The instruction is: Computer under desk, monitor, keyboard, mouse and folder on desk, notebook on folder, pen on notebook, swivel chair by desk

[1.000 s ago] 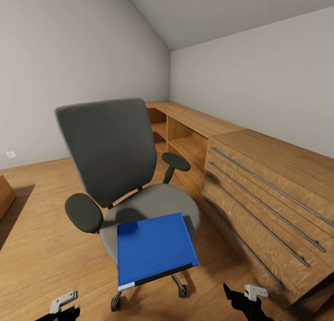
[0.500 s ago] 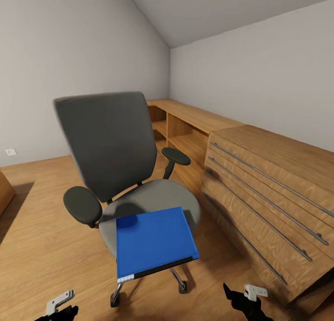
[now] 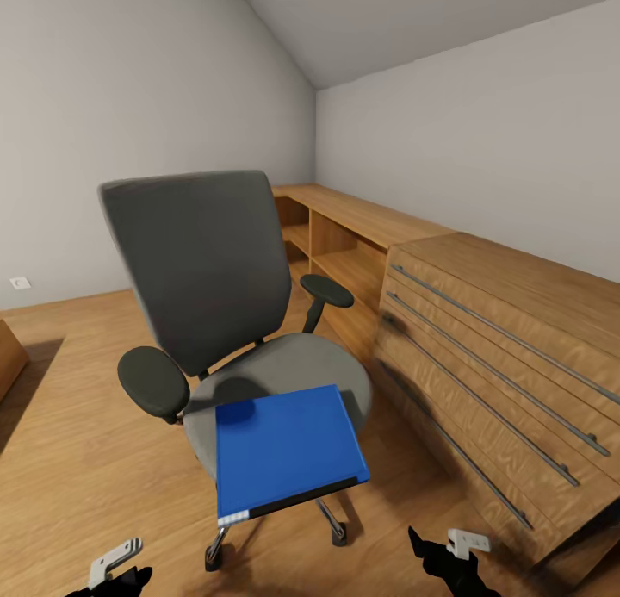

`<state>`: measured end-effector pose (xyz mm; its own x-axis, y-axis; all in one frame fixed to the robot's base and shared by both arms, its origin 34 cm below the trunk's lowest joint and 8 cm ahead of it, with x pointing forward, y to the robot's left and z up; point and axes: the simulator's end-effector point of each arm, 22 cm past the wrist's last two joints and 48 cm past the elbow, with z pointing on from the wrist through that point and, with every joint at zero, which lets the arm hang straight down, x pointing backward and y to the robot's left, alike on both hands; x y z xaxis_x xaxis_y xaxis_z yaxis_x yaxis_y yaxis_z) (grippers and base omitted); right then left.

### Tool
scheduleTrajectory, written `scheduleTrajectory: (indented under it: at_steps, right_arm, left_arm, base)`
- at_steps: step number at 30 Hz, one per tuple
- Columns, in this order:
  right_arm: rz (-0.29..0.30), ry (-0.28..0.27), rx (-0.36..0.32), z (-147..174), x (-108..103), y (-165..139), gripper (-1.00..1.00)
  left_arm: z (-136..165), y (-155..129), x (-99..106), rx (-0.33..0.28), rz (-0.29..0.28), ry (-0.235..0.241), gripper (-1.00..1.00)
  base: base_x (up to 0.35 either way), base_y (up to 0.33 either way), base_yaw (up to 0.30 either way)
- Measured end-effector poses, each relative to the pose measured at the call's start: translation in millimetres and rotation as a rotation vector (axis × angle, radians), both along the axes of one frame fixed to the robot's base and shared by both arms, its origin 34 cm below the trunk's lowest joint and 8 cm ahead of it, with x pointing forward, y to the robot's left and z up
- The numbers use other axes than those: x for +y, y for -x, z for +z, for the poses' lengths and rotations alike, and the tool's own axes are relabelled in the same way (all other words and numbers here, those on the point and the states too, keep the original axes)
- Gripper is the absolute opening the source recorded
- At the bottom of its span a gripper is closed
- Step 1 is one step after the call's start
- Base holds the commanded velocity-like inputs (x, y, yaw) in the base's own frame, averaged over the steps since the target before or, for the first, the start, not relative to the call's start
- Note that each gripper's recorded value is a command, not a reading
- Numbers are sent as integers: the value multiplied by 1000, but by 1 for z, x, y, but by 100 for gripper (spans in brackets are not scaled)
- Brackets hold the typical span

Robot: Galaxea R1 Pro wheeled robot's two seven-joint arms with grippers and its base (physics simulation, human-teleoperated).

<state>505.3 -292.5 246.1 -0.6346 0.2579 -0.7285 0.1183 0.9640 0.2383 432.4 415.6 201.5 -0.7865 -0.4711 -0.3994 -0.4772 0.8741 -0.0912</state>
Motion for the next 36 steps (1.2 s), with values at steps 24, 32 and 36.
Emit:
scheduleTrajectory:
  at_steps: [24, 32, 36]
  right_arm:
    - [15, -59, 4, 2, 9, -2, 100]
    - [-79, -205, 20, 24, 4, -35, 100]
    - [-103, -316, 40, 41, -1, -50, 100]
  left_arm:
    - [-3, 4, -6, 3, 23, 22, 100]
    - [-2, 2, -6, -8, 59, 37, 100]
    - [-2, 2, -6, -10, 63, 39, 100]
  base:
    - [-105, 97, 0]
    - [-1, 1, 0]
    - [0, 0, 0]
